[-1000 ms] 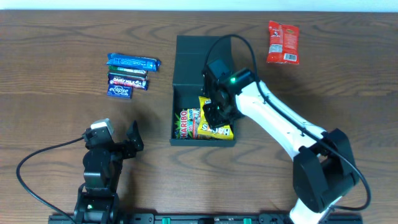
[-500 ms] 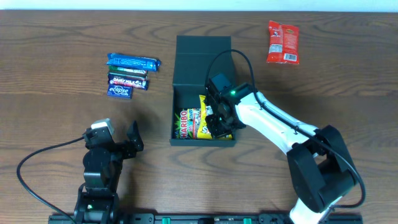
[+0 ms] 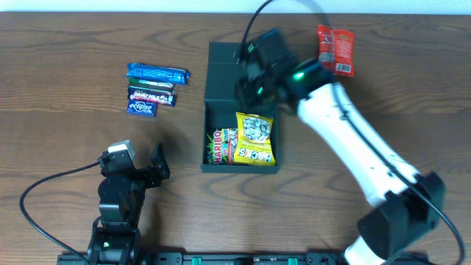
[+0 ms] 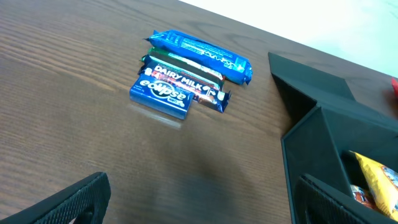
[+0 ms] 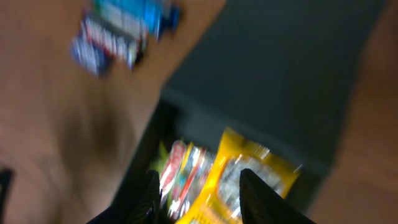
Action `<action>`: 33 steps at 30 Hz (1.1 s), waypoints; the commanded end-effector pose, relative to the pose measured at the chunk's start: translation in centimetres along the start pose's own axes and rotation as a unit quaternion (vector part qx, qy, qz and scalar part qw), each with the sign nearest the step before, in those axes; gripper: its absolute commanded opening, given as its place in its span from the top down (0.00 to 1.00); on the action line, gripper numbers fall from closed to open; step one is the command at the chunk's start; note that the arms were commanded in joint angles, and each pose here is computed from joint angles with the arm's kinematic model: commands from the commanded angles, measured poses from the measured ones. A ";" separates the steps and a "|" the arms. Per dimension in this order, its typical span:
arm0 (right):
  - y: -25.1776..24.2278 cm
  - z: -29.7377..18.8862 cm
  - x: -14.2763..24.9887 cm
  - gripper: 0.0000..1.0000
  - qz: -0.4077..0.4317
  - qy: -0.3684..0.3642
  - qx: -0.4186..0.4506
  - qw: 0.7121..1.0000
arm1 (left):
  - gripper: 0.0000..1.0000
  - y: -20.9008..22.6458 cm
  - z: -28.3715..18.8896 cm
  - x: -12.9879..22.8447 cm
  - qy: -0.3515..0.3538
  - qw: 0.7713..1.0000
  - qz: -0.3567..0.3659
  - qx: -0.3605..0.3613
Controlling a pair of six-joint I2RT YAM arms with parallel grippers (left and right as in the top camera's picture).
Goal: Pack container
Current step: 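Withdraw the right gripper from the box toward the red bag, then grasp the red snack bag with the right gripper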
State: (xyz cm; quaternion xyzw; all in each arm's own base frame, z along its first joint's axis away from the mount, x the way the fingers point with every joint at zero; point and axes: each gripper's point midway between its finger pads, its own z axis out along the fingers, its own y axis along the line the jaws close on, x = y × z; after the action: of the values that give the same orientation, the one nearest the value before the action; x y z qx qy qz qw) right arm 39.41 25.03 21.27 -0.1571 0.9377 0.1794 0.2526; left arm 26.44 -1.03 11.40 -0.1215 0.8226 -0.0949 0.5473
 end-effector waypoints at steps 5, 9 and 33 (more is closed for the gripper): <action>-3.2 -2.8 -3.4 0.01 0.050 -0.055 0.023 0.997 | 0.05 0.0 0.0 0.1 0.001 1.000 0.005 0.000; -3.1 -2.8 -4.0 0.01 0.041 -0.067 0.022 0.997 | 0.05 0.0 0.0 0.1 0.001 1.000 0.005 0.000; -36.5 4.2 -7.0 0.01 0.226 -0.053 0.099 0.968 | 0.05 1.5 0.0 -0.4 -0.015 0.998 -0.038 -0.042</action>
State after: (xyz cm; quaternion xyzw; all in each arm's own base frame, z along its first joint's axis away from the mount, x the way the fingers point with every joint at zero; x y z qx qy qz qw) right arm 60.71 -2.70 15.89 0.0903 0.9395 0.1458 0.2965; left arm 26.45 -0.02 11.41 -0.1583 0.8160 -0.0848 0.5495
